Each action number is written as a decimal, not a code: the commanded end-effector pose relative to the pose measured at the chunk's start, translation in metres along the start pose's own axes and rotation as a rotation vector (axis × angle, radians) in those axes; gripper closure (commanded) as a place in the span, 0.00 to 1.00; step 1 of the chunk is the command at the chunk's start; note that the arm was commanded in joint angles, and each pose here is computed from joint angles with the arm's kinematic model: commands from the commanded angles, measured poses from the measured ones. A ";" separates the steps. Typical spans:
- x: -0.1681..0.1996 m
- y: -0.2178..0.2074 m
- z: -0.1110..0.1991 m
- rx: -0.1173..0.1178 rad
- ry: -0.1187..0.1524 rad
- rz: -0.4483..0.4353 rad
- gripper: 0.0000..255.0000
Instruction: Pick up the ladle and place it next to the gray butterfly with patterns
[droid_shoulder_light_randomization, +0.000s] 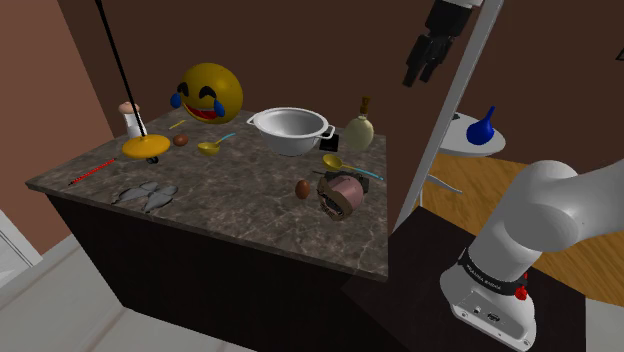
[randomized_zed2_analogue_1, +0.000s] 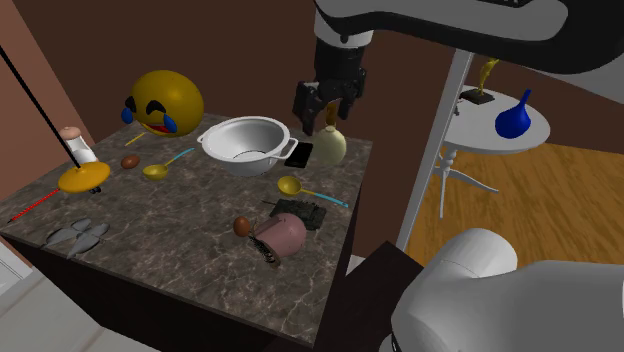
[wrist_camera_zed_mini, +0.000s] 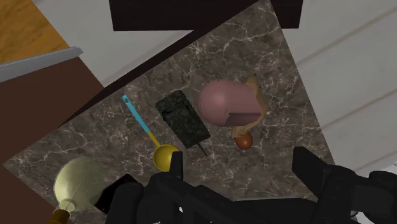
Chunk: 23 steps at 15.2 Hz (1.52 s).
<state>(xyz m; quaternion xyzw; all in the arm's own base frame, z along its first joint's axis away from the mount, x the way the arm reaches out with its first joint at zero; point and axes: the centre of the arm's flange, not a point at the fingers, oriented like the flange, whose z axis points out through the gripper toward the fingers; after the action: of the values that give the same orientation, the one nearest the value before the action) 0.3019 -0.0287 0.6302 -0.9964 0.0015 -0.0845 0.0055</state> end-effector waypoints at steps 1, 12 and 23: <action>0.000 0.000 0.000 0.000 0.000 0.000 0.00; 0.044 0.041 0.131 -0.032 -0.015 -0.165 0.00; 0.092 0.079 0.262 -0.063 -0.030 -0.330 0.00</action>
<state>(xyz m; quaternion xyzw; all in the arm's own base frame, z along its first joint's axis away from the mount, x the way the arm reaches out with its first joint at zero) 0.4331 -0.1014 0.3971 -0.9853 -0.1515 -0.0692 -0.0369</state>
